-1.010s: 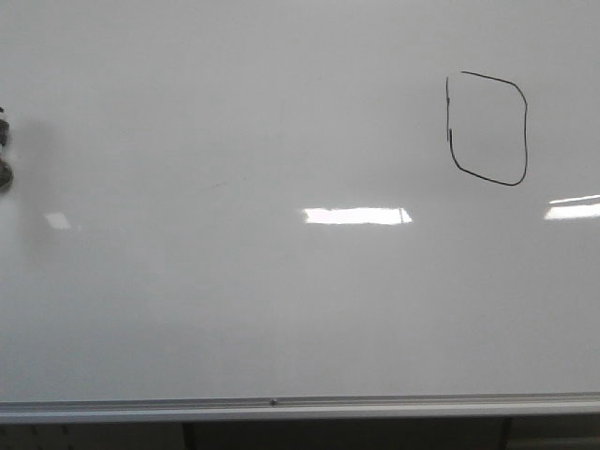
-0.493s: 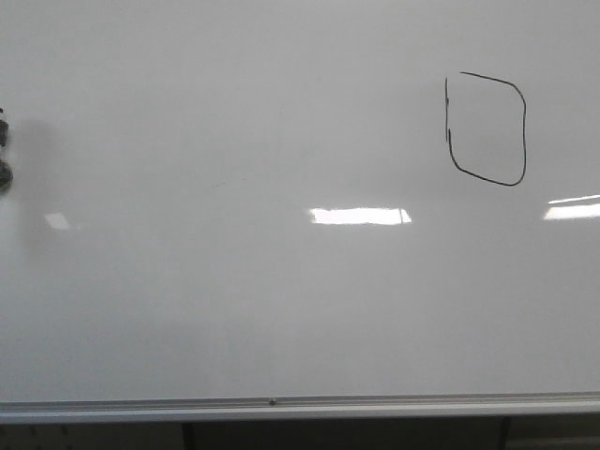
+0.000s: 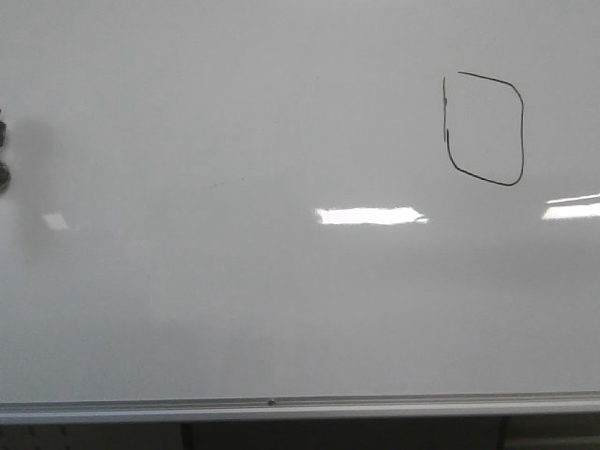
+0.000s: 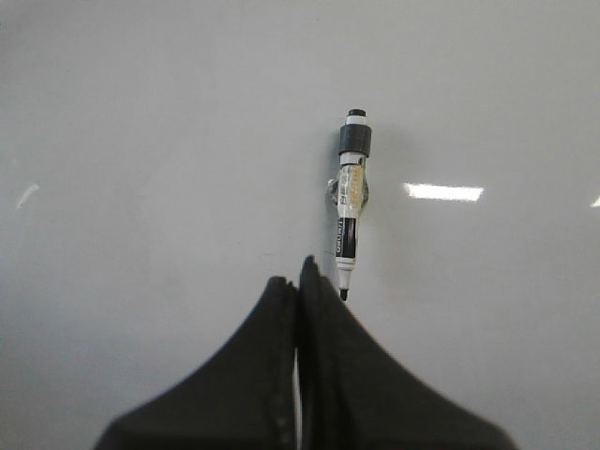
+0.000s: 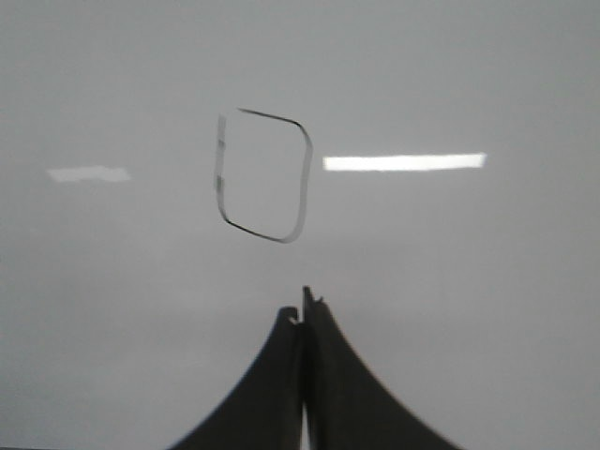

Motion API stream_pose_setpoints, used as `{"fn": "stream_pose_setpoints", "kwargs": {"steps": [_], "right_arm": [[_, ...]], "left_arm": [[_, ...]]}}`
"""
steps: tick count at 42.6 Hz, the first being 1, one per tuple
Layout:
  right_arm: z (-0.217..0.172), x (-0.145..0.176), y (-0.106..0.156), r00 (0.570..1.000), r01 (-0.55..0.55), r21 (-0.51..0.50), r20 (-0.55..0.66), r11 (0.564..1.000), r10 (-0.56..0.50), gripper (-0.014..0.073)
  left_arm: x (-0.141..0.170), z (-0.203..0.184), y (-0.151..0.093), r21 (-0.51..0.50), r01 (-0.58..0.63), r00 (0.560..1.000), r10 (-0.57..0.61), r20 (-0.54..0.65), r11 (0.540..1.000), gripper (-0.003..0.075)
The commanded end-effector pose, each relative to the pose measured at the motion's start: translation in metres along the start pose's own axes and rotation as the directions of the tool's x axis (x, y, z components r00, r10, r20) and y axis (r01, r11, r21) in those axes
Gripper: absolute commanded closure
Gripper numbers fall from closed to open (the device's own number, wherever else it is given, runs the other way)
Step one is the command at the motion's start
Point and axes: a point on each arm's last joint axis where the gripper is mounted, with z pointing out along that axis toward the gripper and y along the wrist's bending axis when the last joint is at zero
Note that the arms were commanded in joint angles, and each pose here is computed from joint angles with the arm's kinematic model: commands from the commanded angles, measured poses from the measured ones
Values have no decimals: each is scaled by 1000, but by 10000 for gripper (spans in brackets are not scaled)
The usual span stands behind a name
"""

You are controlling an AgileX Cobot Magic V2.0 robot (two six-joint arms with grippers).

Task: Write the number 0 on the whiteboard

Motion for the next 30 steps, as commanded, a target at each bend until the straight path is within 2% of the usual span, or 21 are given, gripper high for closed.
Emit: {"fn": "stream_pose_setpoints", "kwargs": {"steps": [1,3,8,30], "right_arm": [[-2,11,-7,998,40,77,50,996,-44,664],[-2,20,-9,997,63,87,45,994,-67,664],[-1,38,-11,998,43,91,51,995,-47,664],[-6,41,-11,998,42,87,47,995,-46,664]], "left_arm": [[0,0,0,5,19,997,-20,73,1000,740],[0,0,0,5,19,997,-20,73,1000,740],[0,0,0,5,19,997,-20,73,1000,740],[0,0,0,5,19,997,-20,73,1000,740]]}}
